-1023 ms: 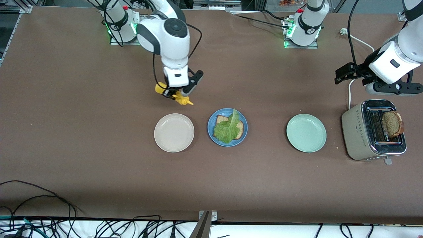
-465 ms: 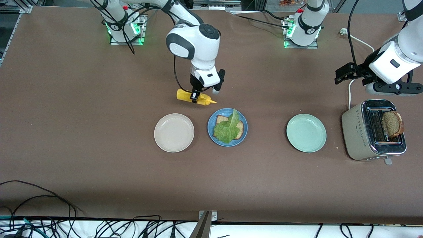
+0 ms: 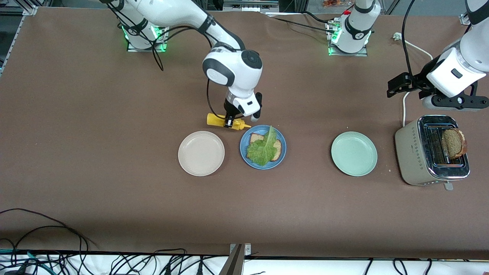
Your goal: Make sandwich in blue plate with both arms
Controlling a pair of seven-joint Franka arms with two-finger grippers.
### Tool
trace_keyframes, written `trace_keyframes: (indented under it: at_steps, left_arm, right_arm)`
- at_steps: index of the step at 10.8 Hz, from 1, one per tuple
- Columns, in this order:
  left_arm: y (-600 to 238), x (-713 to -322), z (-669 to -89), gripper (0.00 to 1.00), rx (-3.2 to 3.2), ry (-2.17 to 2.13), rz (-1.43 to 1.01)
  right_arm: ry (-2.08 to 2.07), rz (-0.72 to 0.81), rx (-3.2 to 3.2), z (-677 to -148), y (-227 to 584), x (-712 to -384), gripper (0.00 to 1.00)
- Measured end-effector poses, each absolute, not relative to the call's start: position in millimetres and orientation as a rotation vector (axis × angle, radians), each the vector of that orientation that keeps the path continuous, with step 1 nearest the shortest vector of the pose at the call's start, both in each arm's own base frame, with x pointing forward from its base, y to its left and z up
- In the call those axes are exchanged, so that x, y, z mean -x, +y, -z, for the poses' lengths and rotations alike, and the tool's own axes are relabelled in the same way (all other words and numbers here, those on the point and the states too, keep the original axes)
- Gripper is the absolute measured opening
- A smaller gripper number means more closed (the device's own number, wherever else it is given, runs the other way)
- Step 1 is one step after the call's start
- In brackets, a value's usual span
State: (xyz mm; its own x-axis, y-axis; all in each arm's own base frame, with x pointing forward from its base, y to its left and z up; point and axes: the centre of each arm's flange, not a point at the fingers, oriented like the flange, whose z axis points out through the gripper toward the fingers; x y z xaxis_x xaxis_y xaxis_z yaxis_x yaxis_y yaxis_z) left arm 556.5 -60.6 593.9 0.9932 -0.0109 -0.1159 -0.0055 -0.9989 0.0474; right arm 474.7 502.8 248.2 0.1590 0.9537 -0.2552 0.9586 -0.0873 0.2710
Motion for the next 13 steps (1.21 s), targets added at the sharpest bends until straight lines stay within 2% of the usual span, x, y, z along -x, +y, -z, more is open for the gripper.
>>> trace_keyframes:
  at_steps: [4,8,13]
  left_arm:
    - [-60.2,-556.6,-594.1,1.0,-3.089,-0.011,0.179]
    - [-60.1,-556.7,-594.0,1.0,-3.089,-0.011,0.179]
    - [-59.5,-556.7,-594.1,1.0,-3.089,-0.009,0.179]
  right_arm:
    - [1.895,0.102,-1.885,-207.8,497.5,-482.7,0.11]
    - [1.944,0.17,-1.731,-231.4,502.7,-491.7,0.11]
    - [1.977,0.208,-1.643,-223.4,505.5,-492.9,0.11]
